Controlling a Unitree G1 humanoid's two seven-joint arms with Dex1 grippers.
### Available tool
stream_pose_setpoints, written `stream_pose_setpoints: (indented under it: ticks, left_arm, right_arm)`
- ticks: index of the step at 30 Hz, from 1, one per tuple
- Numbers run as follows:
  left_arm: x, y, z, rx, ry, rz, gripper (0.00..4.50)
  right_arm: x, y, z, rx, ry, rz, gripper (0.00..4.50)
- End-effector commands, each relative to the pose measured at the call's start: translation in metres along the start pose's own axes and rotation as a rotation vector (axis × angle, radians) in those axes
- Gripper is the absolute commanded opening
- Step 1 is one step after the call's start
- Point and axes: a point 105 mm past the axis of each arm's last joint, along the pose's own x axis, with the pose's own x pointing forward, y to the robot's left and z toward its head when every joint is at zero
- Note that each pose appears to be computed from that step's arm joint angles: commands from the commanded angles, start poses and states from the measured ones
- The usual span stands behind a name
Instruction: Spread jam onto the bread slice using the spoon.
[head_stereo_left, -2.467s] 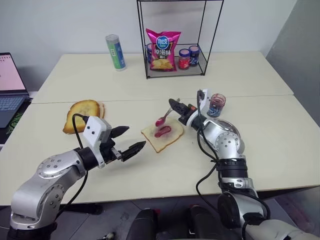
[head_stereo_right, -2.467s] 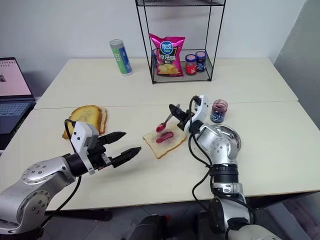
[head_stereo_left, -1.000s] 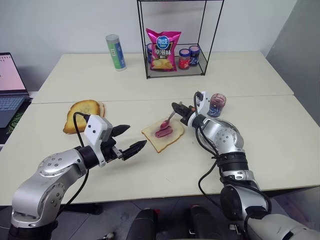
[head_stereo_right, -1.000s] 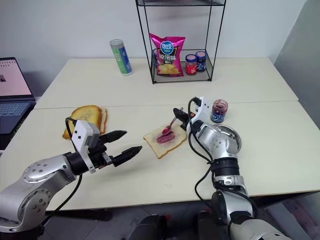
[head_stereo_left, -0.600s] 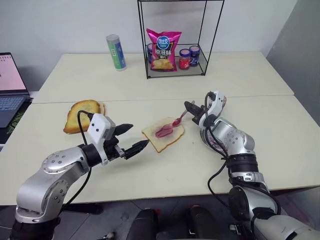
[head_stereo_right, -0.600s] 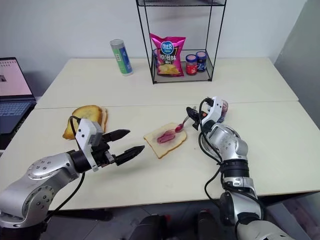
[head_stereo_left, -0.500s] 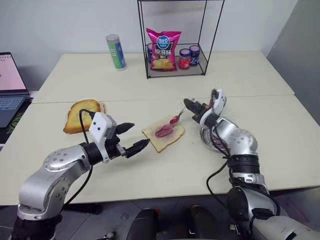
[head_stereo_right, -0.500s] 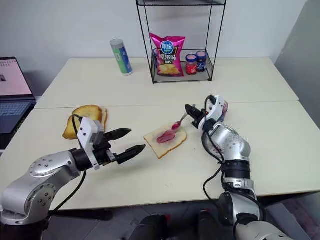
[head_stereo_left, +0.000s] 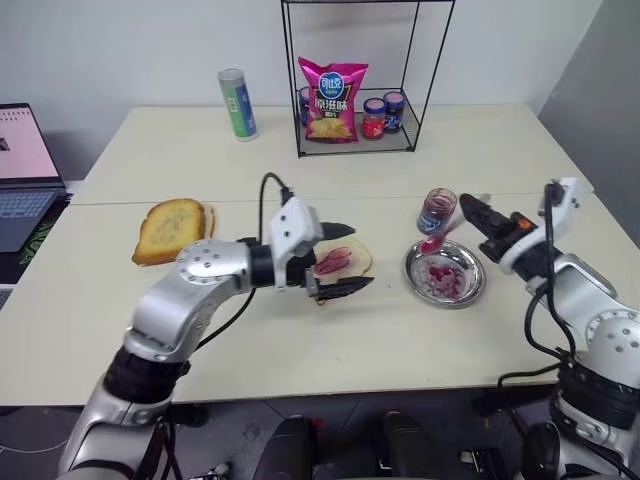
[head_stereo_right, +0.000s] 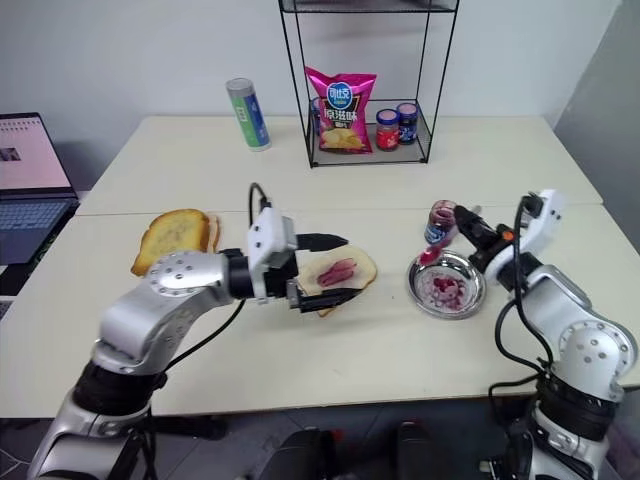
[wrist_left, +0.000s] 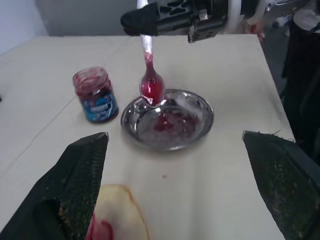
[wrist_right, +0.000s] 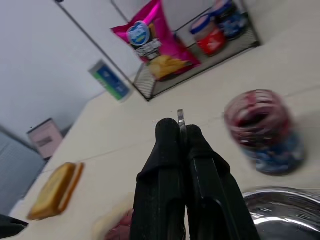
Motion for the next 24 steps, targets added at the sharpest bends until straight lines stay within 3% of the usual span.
stream_pose_setpoints:
  ticks: [1, 5, 16, 24]
  left_arm:
    - [0.018, -0.007, -0.004, 0.048, -0.012, -0.060, 4.50]
    - [0.029, -0.006, -0.011, 0.112, 0.006, -0.069, 4.50]
    - [0.052, -0.008, 0.009, 0.105, -0.085, -0.094, 4.50]
    - [0.053, -0.009, 0.011, 0.111, -0.087, -0.098, 4.50]
  right_arm:
    - [-0.010, -0.019, 0.011, -0.010, -0.094, -0.077, 0.05]
    - [-0.013, -0.037, 0.001, 0.031, -0.106, -0.118, 0.05]
    - [-0.007, -0.085, -0.012, 0.319, -0.215, -0.130, 0.05]
    - [-0.004, -0.098, -0.024, 0.358, -0.195, -0.095, 0.05]
